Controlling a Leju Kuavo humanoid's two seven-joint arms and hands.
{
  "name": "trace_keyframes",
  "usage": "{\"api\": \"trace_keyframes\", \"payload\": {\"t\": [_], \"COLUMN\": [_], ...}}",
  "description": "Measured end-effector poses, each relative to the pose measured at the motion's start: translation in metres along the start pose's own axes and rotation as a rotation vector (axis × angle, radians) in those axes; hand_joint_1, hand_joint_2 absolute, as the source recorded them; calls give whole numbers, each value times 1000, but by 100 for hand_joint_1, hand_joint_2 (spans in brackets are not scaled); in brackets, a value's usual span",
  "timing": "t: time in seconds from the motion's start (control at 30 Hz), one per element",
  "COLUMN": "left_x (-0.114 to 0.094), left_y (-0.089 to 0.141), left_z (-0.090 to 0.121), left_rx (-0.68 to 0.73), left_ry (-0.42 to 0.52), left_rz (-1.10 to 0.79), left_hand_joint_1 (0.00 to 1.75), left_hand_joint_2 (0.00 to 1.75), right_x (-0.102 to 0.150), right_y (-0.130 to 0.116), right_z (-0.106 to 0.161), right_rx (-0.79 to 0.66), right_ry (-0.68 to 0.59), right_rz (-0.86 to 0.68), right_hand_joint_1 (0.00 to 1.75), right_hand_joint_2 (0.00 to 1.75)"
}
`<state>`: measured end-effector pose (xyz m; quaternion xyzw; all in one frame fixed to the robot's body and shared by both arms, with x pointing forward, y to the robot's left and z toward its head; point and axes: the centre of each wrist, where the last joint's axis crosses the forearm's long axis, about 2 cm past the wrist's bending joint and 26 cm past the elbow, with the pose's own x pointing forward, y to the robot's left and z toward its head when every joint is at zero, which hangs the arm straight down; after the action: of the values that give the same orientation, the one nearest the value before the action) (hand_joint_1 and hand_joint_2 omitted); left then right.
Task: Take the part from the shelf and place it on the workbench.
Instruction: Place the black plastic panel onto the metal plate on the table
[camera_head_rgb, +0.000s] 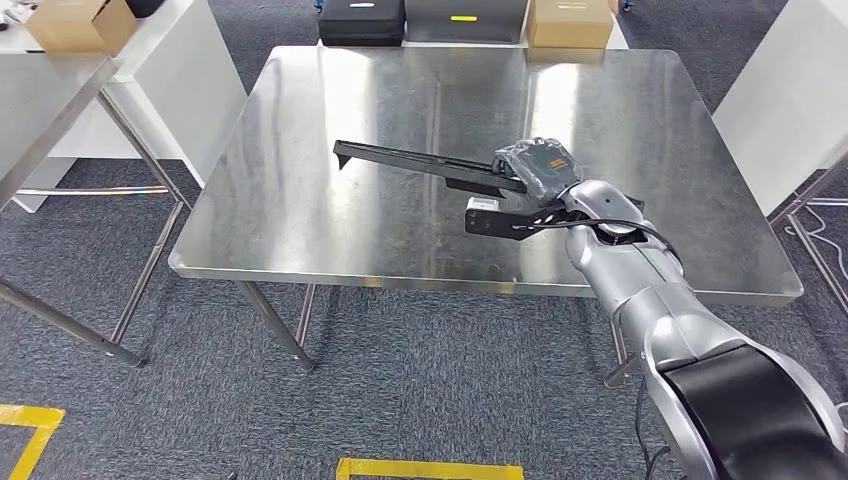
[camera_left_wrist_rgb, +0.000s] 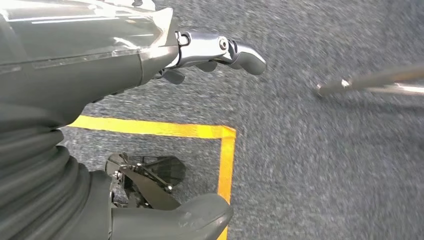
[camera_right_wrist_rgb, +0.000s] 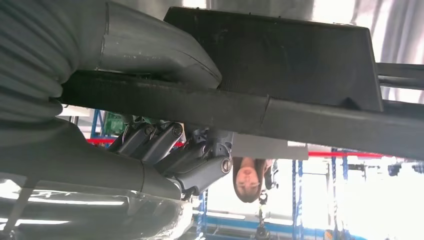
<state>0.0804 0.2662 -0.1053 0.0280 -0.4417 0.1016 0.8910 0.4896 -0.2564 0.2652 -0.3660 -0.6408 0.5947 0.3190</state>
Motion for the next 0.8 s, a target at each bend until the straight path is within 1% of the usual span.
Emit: {"api": "trace_keyframes", "payload": {"t": [0.23,0.37,0.47,0.6,0.63,0.77,0.8], "left_x": [-1,-1,0,-2,-3,-4,-5], "left_y": [4,3,3,2,2,4,4], "left_z": [0,1,0,2,2,4,4], "left_rx": [12,12,13,9,9,10,6], "left_ry": [0,1,-3,4,5,20,24], "left_rz": [-10,-8,-6,-1,-2,-2,2], "left_hand_joint_1": [0,0,0,0,0,0,0], "left_hand_joint_2": [175,175,175,175,175,0,0], "right_x": [-17,-22,-29,-42,-46,-60,-62], "right_y": [-10,-10,-6,-8,-11,-14,-14], "right_z": [4,6,12,19,21,28,29], "right_rx": [-13,-9,7,25,24,28,30], "right_ry": [64,77,125,222,235,265,269], "right_rz": [52,59,76,134,145,161,164], "right_hand_joint_1": [175,175,175,0,0,0,0], "right_hand_joint_2": [175,175,175,0,0,0,0]}}
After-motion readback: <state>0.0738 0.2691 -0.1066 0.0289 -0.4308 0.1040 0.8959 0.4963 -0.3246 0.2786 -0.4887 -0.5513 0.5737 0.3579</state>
